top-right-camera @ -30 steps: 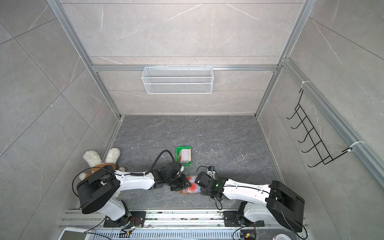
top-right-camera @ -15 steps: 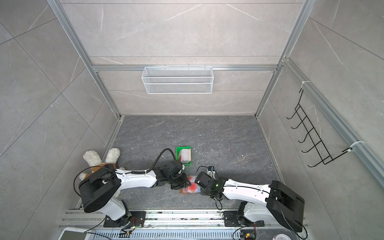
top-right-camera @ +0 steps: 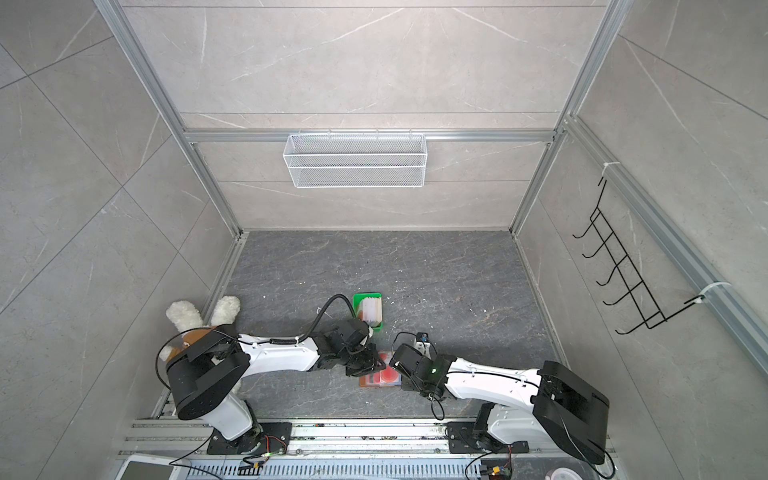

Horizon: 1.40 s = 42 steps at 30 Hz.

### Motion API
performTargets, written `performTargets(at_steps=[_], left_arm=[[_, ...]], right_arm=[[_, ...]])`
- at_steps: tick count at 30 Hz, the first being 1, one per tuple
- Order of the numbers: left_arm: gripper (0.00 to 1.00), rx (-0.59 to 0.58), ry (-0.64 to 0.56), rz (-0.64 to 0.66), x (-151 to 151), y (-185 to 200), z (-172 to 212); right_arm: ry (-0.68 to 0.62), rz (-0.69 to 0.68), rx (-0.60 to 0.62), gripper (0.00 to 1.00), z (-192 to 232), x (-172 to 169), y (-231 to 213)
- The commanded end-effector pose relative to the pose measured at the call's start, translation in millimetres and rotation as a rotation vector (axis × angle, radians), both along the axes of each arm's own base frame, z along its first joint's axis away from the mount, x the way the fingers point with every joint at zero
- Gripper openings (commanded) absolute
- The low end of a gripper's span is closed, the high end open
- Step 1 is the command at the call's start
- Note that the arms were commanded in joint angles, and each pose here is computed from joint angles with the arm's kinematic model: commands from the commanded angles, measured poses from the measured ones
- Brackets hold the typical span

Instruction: Put the credit cards into the card holder

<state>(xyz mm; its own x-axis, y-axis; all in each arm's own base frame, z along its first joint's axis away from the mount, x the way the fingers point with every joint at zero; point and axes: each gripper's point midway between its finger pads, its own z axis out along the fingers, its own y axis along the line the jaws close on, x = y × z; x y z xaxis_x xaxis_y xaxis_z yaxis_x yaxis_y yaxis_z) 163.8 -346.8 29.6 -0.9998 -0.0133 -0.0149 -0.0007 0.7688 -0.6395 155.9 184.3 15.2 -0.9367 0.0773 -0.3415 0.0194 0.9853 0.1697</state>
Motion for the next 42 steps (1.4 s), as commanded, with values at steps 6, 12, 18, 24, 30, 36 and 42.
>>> performTargets(at_steps=[6,12,18,24,30,36,42], left_arm=[[0.22,-0.074,0.000,-0.022,3.4,-19.2,7.9],[0.22,-0.095,0.004,-0.021,4.7,-24.4,8.5],[0.21,-0.110,-0.001,-0.023,6.7,-28.3,10.5],[0.21,-0.123,-0.006,-0.029,7.1,-30.8,11.3],[0.20,-0.133,-0.014,-0.034,8.4,-33.4,12.8],[0.20,-0.134,-0.009,-0.040,7.9,-35.6,11.0],[0.20,-0.129,-0.012,-0.041,7.6,-34.2,9.9]], right_arm=[[0.041,0.005,-0.038,0.00,-17.1,-9.0,-7.9],[0.041,0.007,-0.040,0.00,-17.1,-8.9,-7.8],[0.042,0.009,-0.042,0.00,-17.0,-8.5,-7.1],[0.043,0.010,-0.045,0.00,-17.5,-8.2,-6.8],[0.043,0.010,-0.044,0.00,-17.8,-8.1,-6.5],[0.043,0.008,-0.044,0.00,-18.1,-7.9,-6.6],[0.045,0.011,-0.044,0.00,-18.7,-8.6,-6.8]])
